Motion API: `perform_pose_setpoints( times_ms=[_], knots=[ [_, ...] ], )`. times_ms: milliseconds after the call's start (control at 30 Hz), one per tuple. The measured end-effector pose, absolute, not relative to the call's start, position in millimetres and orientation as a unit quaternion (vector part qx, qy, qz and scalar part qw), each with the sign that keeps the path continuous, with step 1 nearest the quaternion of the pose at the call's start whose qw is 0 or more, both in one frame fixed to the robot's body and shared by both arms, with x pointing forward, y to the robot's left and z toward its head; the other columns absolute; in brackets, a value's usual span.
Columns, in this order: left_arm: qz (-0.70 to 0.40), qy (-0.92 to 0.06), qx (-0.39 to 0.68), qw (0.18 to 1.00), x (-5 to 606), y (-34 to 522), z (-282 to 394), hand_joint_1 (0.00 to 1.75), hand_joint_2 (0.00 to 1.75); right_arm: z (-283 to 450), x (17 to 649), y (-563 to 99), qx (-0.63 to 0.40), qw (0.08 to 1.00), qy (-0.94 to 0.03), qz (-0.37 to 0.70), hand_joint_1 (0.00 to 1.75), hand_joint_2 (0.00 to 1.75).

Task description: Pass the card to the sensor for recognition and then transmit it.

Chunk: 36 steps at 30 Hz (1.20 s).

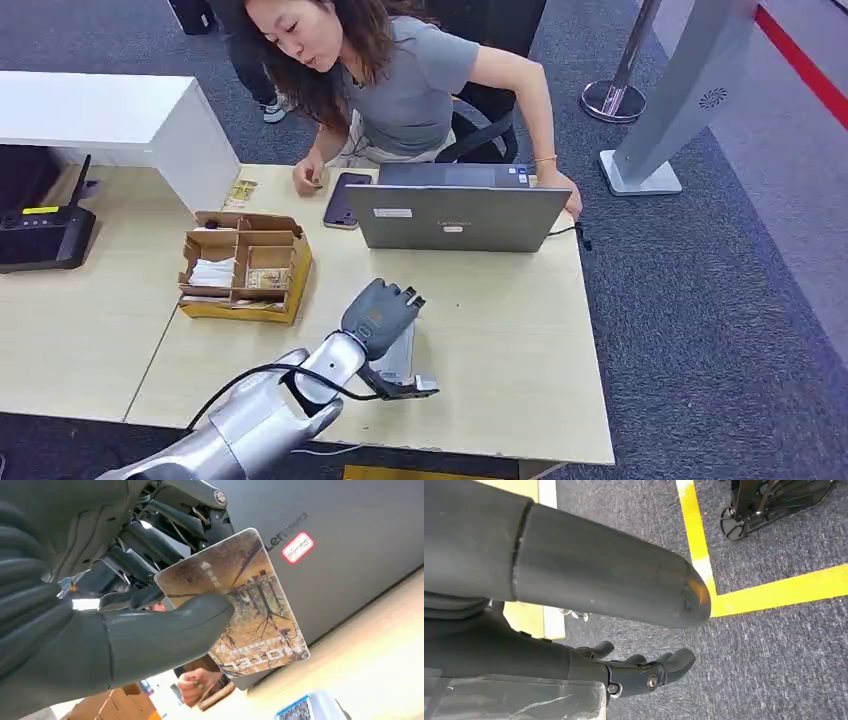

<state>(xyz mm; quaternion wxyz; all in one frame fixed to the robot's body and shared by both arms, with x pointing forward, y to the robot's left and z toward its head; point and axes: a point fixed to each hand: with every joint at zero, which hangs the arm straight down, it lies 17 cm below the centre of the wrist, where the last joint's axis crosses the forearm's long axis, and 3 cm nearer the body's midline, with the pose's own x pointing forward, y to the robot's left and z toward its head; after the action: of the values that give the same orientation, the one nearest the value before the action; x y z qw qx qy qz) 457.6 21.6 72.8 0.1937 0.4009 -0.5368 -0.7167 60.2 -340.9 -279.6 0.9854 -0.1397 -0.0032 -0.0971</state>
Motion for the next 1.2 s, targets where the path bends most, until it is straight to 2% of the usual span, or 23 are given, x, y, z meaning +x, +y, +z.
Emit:
perform_pose_setpoints(
  times_ms=[600, 1200],
  knots=[
    [-0.722, -0.521, 0.431, 0.145, 443, 21, 66, 1.75, 1.75, -280, 59, -339, -0.137, 0.985, -0.001, -0.109, 0.0, 0.0],
    [-0.711, -0.517, 0.447, 0.163, 425, 15, 64, 1.75, 1.75, -281, 55, -332, -0.131, 0.982, 0.005, -0.138, 0.0, 0.0]
  ],
)
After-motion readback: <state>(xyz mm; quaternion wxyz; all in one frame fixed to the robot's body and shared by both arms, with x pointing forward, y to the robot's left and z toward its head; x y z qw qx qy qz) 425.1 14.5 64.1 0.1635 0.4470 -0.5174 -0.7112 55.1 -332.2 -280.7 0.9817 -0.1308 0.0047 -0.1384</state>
